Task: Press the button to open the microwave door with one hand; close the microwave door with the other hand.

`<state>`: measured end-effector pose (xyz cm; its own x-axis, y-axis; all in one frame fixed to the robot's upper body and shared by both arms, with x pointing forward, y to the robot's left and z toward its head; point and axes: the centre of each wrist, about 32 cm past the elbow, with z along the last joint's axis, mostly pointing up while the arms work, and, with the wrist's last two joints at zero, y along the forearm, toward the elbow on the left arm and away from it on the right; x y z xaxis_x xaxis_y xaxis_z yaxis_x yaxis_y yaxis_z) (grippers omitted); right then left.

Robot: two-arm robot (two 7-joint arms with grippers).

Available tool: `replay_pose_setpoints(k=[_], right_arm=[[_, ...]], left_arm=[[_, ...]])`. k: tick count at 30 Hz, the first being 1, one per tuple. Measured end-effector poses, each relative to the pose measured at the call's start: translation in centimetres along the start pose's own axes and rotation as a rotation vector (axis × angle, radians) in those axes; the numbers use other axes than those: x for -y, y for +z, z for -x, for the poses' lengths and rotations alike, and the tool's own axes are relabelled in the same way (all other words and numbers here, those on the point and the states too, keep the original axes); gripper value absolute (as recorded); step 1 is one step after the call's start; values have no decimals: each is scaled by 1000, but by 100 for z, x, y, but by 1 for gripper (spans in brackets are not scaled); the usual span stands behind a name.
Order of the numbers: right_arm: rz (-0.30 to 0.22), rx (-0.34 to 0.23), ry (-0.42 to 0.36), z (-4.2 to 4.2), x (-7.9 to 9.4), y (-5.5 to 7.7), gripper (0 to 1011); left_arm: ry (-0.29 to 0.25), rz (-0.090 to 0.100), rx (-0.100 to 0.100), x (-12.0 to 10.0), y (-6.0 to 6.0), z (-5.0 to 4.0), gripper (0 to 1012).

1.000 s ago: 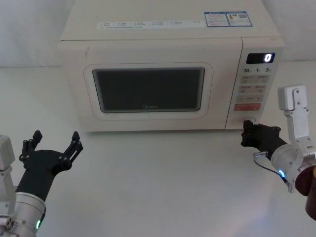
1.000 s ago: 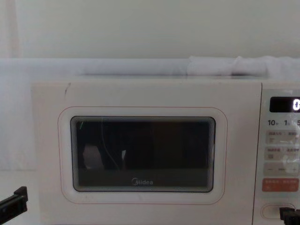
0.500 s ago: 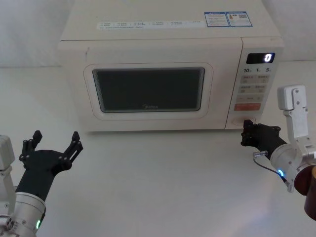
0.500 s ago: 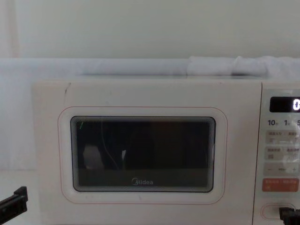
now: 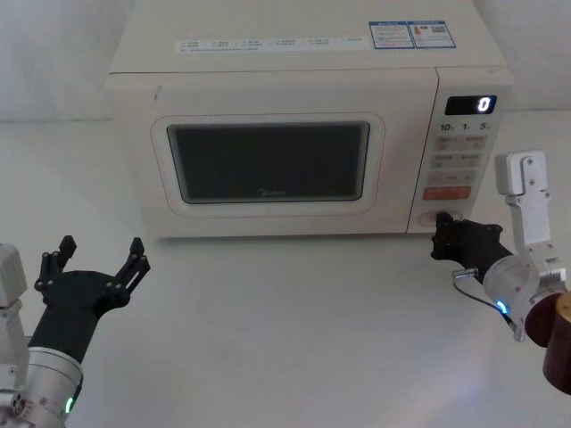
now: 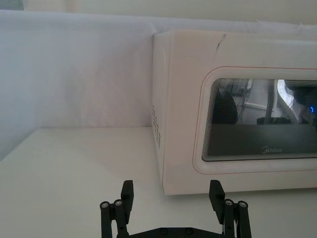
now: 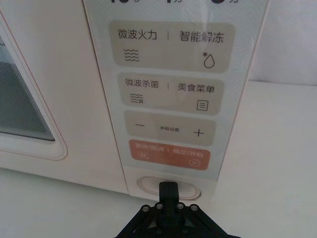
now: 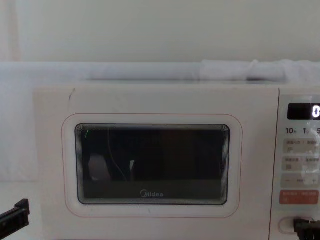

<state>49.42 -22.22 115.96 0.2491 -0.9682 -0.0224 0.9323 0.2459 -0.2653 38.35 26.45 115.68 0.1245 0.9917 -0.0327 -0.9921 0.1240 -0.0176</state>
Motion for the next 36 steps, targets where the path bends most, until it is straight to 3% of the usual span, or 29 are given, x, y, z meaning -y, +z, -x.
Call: replay_pose_setpoints(k=[36], right_arm=[[-23,-10,-15,27,-129,-10,0]], left_arm=[[0,0,0,0,0,0,1001]])
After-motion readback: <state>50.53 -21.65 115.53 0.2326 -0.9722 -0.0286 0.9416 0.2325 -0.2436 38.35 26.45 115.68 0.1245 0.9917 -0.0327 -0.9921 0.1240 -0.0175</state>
